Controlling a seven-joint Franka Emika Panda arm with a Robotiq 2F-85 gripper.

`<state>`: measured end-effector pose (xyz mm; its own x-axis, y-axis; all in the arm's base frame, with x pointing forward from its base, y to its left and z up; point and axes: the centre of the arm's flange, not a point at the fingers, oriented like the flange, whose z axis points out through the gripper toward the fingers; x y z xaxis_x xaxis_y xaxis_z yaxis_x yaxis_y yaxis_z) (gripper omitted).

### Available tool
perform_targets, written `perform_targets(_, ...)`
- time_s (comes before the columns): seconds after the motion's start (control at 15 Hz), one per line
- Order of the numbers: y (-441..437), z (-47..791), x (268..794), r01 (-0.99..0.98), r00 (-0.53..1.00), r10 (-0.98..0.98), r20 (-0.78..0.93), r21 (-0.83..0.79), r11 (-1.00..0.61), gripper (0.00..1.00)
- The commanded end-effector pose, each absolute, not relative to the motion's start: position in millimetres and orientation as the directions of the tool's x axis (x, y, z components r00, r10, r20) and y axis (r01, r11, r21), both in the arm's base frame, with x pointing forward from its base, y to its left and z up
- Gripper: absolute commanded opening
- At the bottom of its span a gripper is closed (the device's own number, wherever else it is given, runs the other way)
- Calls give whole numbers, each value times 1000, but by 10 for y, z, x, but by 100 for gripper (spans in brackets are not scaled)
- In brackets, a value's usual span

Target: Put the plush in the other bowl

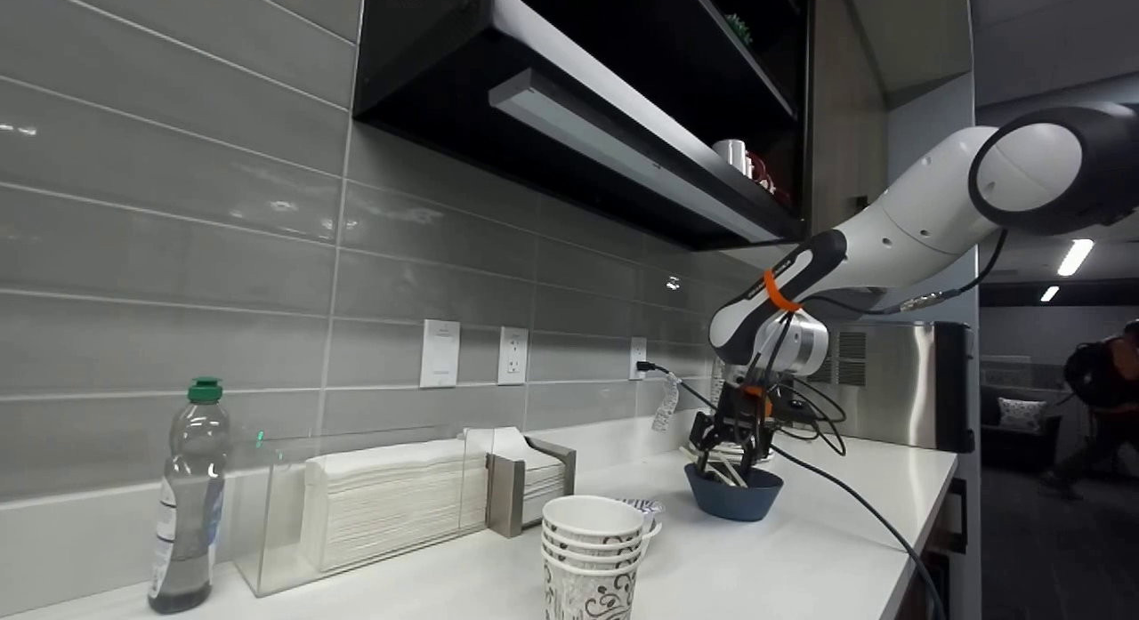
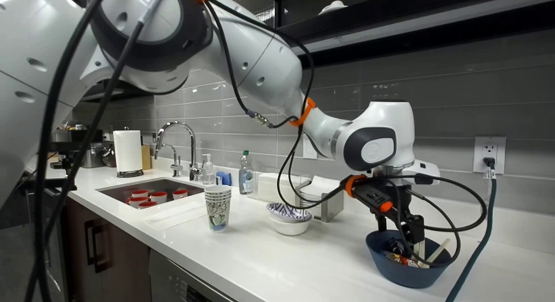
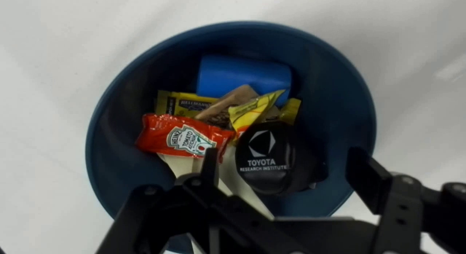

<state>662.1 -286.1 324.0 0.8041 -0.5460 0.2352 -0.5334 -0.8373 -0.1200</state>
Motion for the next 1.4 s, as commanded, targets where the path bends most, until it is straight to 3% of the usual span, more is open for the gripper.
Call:
perform_targets(0.0,-2981,3119,6815,-564,778,-575,253,-121,-817,79)
perform_targets(0.07,-2990,3108,6823,-566,777,-577,251,-122,-815,64)
perform_targets(0.67,-2874,3514,6560,-547,794,-557,243,-113,-830,1)
perform_targets(1.07,-2732,4254,5969,-450,849,-480,223,-173,-876,0)
perform_targets(1.13,-2702,4210,5958,-446,859,-476,186,-181,-876,26)
perform_targets(1.2,-2665,4137,5967,-452,863,-478,163,-176,-875,27)
perform_targets(1.33,-2651,3946,6067,-450,861,-476,182,-165,-878,40)
